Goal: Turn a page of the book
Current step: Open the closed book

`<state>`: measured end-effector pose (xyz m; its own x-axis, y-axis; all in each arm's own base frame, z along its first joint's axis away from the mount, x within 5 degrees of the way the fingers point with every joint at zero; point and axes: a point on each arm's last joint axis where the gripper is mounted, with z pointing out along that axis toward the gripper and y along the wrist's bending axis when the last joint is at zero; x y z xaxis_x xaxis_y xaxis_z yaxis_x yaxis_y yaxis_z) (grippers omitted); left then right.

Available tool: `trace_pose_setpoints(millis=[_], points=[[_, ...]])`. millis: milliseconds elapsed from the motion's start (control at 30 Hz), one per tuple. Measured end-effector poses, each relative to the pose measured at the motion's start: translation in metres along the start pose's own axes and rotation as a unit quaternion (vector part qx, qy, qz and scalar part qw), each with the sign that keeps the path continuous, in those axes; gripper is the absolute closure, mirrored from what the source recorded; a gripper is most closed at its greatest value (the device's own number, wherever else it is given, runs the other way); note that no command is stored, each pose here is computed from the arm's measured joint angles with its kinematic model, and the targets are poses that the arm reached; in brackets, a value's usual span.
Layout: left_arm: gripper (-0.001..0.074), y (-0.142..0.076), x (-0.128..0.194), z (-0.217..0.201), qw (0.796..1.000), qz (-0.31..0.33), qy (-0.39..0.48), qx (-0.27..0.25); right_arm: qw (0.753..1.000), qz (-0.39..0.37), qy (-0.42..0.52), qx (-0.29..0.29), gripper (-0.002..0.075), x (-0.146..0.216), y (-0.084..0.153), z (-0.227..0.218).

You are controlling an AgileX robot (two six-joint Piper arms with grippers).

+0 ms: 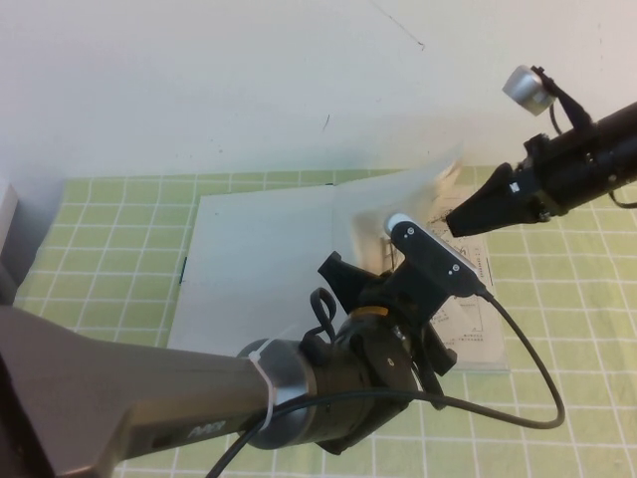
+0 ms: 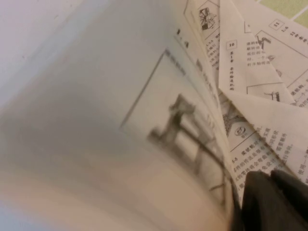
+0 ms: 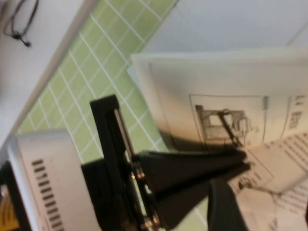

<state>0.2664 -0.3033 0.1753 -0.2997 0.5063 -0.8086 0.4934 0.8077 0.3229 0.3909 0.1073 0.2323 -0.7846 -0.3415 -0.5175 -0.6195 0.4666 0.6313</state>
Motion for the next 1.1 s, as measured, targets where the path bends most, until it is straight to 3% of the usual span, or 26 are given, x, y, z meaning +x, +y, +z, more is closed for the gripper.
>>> trace_pose_setpoints(millis=[433, 700, 1100], points=[[0.0739, 0.001, 0.001, 0.000, 1.000, -0.007, 0.003, -0.004, 0.997, -0.018, 0.027, 0.074, 0.0510, 0.006, -0.011, -0.025], [0.0739, 0.001, 0.001, 0.000, 1.000, -0.012, 0.005, -0.005, 0.995, -0.025, 0.068, 0.072, 0.0705, 0.019, -0.046, 0.030], [0.0739, 0.004, 0.004, 0.001, 0.998, -0.059, 0.021, -0.011, 0.993, -0.038, 0.098, 0.055, 0.0727, 0.035, -0.070, 0.074]])
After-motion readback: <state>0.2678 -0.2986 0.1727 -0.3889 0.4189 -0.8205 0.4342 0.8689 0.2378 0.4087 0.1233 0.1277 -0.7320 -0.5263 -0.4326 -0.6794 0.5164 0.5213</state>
